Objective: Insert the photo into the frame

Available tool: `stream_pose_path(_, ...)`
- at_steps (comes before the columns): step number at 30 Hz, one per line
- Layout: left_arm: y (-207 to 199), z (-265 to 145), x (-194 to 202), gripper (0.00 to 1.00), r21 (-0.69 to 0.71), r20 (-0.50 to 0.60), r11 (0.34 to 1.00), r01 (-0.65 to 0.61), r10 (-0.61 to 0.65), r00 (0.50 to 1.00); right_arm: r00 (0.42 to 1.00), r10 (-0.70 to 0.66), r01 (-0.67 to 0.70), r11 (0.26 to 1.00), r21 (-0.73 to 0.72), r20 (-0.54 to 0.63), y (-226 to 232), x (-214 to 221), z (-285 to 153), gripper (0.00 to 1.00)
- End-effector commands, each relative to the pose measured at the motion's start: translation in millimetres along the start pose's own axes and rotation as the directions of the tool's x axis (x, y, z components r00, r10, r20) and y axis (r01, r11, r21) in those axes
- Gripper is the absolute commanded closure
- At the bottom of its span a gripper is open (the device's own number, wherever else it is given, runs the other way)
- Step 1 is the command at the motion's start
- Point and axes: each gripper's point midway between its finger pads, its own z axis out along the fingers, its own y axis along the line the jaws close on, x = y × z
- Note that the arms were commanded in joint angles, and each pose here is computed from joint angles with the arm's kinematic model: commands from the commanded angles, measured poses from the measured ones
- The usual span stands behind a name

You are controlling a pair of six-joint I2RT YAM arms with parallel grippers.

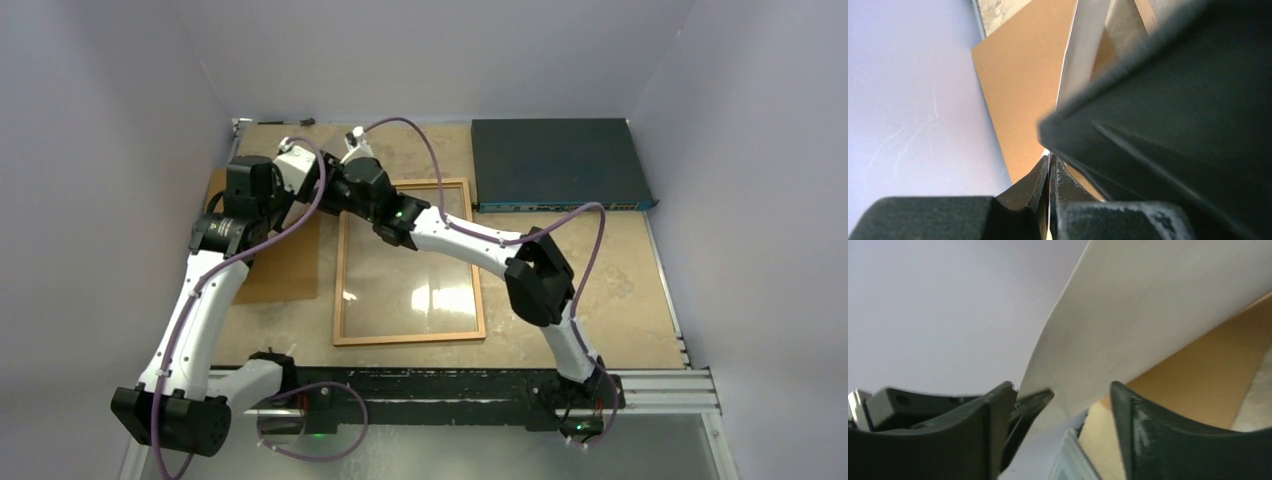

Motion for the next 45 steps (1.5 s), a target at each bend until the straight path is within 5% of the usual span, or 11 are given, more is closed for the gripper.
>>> stream_pose_path(1,26.1,-22.1,-38.2,1.00,-0.080,0.121,0.997,0.021,-0.012,0.993,0.999,-0.037,0.030,0.968,-0.251,-0.020,57.7,-29.3,-43.3,0.19)
stream_pose_path(2,31.3,-28.2,-45.7,1.00,-0.093,0.145,0.995,0.027,-0.013,0.989,0.998,-0.048,0.035,0.953,-0.302,-0.033,58.0,-35.1,-52.6,0.05)
stream_pose_path(3,36.5,-34.2,-52.5,1.00,-0.105,0.166,0.994,0.033,-0.016,0.986,0.997,-0.064,0.049,0.942,-0.333,-0.035,57.1,-43.9,-64.1,0.02)
stream_pose_path(10,61.4,-77.4,-105.8,1.00,-0.113,0.334,0.986,0.123,-0.079,0.939,0.954,-0.289,0.294,0.830,-0.474,0.086,56.0,-66.3,-136.4,0.01)
stream_pose_path(18,63.7,-140.4,-170.4,1.00,0.054,0.528,0.983,0.173,-0.175,0.831,0.910,-0.338,0.415,0.722,-0.554,0.242,26.1,-60.7,-168.9,0.01)
stream_pose_path(25,53.4,-177.8,-195.7,1.00,0.182,0.602,0.972,0.145,-0.227,0.766,0.938,-0.266,0.340,0.578,-0.742,0.223,26.7,-48.7,-147.9,0.01)
stream_pose_path(30,52.9,-178.7,-194.9,1.00,0.182,0.605,0.973,0.142,-0.224,0.764,0.990,-0.111,0.131,0.527,-0.839,0.085,27.0,-28.3,-139.2,0.01)
stream_pose_path(33,51.8,-174.3,-194.0,1.00,0.181,0.602,0.973,0.142,-0.224,0.766,0.997,-0.083,0.044,0.537,-0.843,-0.001,32.2,-6.4,-125.5,0.01)
stream_pose_path(45,57.0,-183.7,-197.1,1.00,0.175,0.622,0.971,0.165,-0.239,0.746,0.997,0.073,-0.021,0.531,-0.847,0.021,21.6,-5.9,-97.1,0.01)
